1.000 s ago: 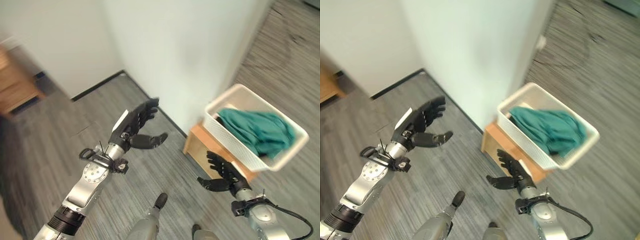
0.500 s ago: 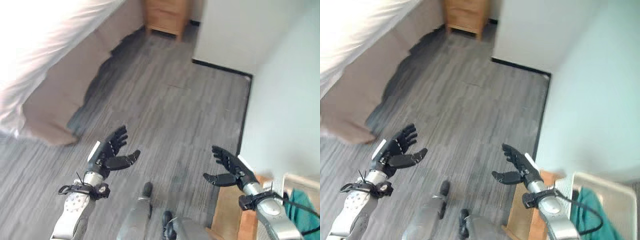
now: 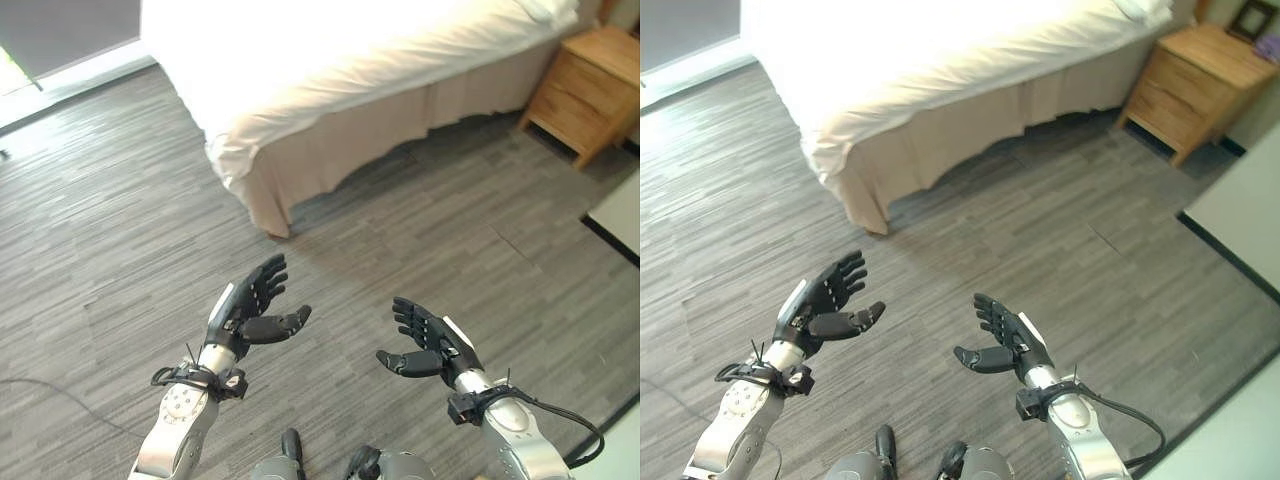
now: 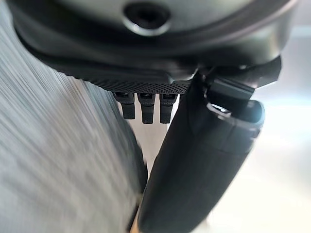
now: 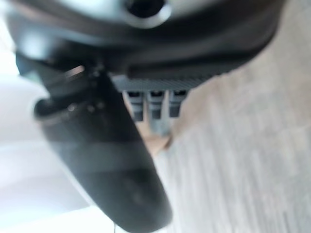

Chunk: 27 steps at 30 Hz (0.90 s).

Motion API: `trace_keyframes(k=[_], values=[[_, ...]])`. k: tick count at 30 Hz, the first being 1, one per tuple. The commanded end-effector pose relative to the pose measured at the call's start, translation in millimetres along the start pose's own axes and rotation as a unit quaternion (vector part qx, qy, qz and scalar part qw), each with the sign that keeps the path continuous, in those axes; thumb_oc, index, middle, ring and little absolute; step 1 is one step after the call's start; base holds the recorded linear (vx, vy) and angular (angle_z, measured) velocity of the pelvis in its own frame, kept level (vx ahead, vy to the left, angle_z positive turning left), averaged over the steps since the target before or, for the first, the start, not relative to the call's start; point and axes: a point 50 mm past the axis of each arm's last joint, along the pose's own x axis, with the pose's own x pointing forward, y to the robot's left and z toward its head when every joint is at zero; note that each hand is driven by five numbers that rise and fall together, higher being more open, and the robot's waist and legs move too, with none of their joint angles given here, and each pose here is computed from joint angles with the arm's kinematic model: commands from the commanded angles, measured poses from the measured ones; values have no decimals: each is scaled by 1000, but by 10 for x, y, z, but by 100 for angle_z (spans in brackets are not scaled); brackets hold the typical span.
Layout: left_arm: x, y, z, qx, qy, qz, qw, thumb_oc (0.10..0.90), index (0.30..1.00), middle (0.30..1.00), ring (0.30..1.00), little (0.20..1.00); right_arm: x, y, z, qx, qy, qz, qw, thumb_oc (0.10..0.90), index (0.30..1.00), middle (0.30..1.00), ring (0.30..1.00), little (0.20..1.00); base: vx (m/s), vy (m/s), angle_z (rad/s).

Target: Pick up bed clothes into laundry basket.

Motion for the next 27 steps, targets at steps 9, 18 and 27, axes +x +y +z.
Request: trace_keyframes(k=[9,18,27], values=[[-19,38,228,-54,-102,73,991,800,900,900,900,900,120,65,284,49,-103,-13,993,800,900,900,900,900,9,-16,51],[-69,-141,-1,-108,-53,45,992,800,900,900,900,900,133,199,242,83,-96,13,992,800,900,900,900,900,-11,-72,-6],[-118,-99,-7,-103,-53,54,992,800,900,900,900,900,61,242,136,90,-77,19,993,800,900,900,900,900,-6,-22,7]])
